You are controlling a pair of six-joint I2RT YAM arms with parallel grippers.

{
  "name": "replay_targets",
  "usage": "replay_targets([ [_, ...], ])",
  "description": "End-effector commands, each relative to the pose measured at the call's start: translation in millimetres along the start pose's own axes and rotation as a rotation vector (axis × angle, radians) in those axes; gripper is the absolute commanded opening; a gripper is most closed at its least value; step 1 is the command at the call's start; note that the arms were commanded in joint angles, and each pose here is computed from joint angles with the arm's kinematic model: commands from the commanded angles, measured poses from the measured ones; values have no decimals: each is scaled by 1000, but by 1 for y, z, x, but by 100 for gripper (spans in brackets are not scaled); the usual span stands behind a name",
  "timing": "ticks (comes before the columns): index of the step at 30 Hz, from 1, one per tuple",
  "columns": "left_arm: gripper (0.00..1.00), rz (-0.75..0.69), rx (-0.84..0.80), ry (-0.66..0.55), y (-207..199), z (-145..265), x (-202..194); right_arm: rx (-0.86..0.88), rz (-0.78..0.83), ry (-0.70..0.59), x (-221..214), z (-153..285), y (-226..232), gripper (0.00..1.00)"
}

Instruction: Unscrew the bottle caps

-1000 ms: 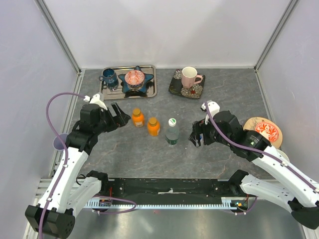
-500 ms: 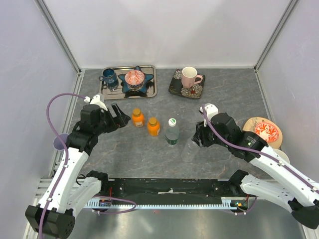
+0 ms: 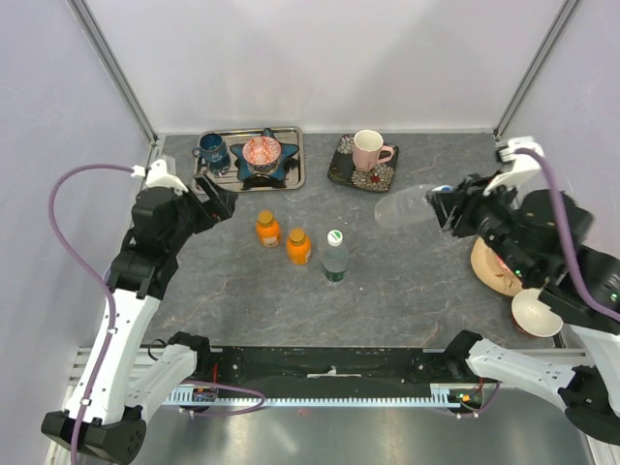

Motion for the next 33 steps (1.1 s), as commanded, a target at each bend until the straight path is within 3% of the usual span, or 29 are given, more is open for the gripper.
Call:
replay_targets([
  [1,95,54,-104,-273,-30,16,84,27,58,-90,26,-6,12,5],
  [3,95,44,-222,-300,-52,21,105,125,33,-158,37,-15,32,7],
  [6,95,-8,-448,-322,-90,32,129,196,-46,-182,51,-22,56,0],
  [11,100,-154,-962,-227,-148,62,118,502,-64,6,30,-43,122,0],
  [14,100,-201,-1119,-141,-157,65,88,657,-87,171,10,-48,150,0],
  [18,100,-261,-1153,-138,-155,70,66,762,-147,331,-11,-52,159,0],
  [24,100,-372,-1172,-138,-153,79,47,844,-205,426,-18,-58,162,0],
  [33,100,-431,-1288,-128,-165,94,33,864,-240,465,-27,-71,165,0],
])
Point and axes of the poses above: each gripper's point midway between its finger pads, its own z axis back along the fingers, its own y axis along the line the jaws close on, x = y × z, the point moved 3 cm from there along z, back along the fingers, and after that the axes turned 15 degrees about -z, right-handed, at the moved point
